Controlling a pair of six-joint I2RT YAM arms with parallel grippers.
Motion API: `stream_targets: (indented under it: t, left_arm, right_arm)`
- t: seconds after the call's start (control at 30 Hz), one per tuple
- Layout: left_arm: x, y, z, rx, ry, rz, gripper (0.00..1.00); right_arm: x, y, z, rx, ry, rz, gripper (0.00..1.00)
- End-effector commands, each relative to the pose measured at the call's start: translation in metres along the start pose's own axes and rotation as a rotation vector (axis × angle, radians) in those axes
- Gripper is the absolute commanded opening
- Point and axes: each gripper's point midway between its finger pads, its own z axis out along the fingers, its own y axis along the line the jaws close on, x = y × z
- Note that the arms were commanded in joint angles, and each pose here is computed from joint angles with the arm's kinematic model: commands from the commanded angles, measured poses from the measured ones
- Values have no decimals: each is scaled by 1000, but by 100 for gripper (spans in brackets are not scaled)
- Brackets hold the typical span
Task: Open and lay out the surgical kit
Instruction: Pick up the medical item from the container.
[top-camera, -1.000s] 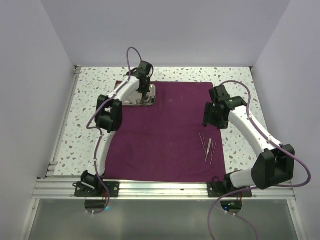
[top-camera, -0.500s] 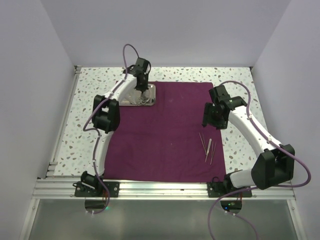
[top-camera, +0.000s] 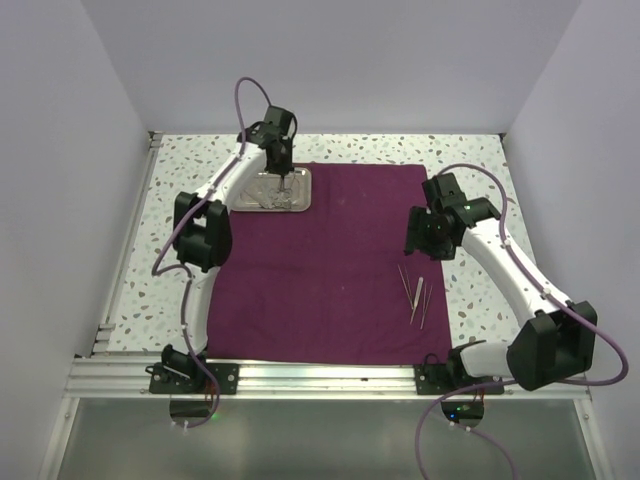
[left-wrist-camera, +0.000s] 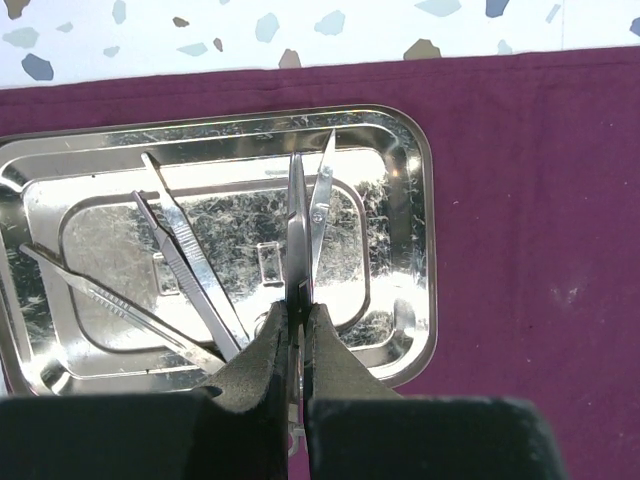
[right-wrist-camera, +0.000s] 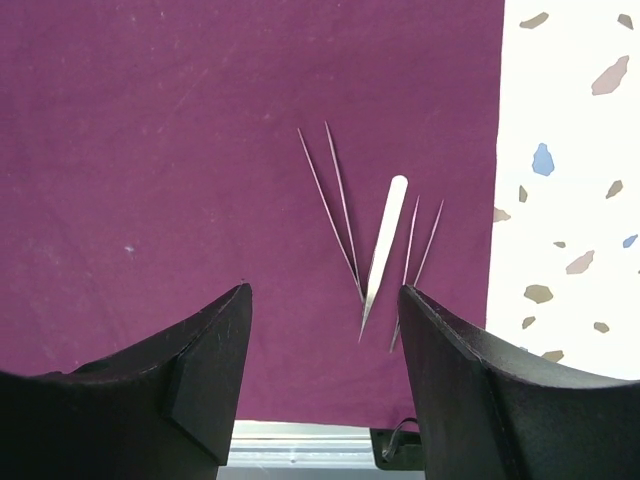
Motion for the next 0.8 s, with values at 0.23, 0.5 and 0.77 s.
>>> stream_targets:
  t: [0.23, 0.5, 0.77]
  left_arm:
    - [20, 8, 14, -24, 58, -33, 0]
    - [25, 9, 5, -21, 67, -34, 0]
    - [31, -4, -41, 5, 37, -65, 0]
  right_arm:
    - [13, -3, -16, -51, -23, -16, 64]
    - [28, -8, -22, -60, -22, 13, 65]
    - [32, -11, -29, -64, -34, 32, 65]
